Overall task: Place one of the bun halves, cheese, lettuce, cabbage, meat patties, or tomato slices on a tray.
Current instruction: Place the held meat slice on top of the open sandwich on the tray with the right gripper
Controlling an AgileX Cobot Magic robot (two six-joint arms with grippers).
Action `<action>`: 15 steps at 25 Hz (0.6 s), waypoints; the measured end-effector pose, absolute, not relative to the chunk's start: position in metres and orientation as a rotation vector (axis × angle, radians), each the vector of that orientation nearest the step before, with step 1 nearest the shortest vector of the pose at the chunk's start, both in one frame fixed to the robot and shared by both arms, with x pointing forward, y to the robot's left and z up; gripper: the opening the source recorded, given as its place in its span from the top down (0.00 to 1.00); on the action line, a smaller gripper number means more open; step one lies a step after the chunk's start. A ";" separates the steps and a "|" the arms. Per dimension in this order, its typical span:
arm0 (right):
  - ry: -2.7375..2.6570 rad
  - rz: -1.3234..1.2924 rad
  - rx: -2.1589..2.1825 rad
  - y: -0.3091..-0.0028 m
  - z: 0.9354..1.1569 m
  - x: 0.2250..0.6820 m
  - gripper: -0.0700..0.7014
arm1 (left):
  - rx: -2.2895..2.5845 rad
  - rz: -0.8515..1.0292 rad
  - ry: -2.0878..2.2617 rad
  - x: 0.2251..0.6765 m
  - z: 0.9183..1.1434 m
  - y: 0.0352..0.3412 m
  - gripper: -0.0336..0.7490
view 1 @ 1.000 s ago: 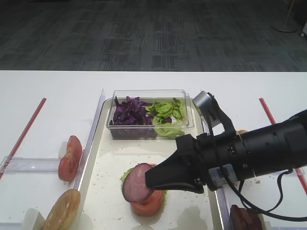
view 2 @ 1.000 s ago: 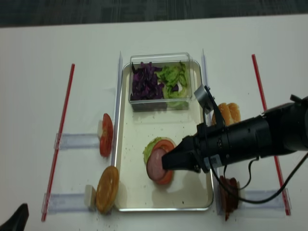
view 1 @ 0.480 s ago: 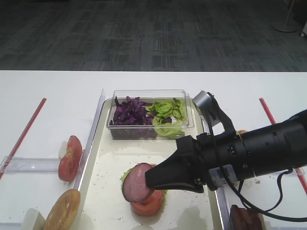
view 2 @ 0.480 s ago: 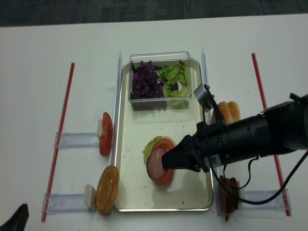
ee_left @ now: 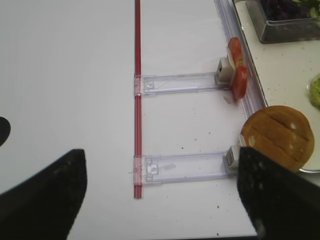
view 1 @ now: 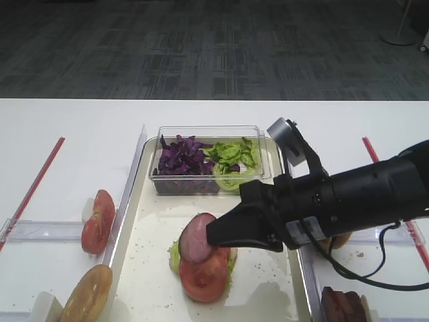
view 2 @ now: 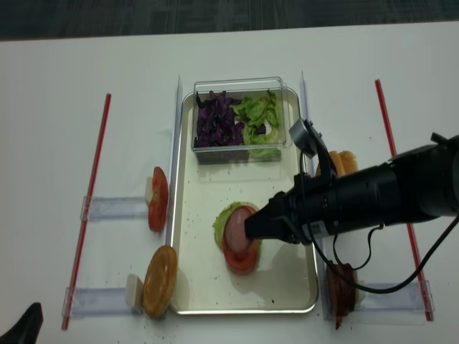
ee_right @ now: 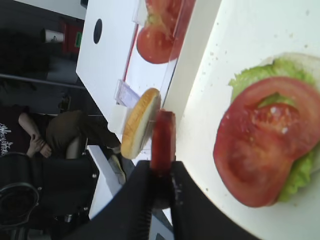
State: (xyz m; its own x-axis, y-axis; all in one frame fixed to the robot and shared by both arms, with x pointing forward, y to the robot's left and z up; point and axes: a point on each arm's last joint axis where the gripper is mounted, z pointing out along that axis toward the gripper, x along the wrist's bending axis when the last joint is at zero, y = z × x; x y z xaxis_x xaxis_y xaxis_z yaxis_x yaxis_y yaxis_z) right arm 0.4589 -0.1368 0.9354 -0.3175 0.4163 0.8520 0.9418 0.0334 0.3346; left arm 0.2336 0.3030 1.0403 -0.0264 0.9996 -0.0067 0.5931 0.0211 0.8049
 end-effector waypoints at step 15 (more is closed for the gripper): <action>-1.719 -1.172 -1.395 -0.131 0.911 0.469 0.75 | 1.637 0.845 1.686 0.234 1.040 0.303 0.24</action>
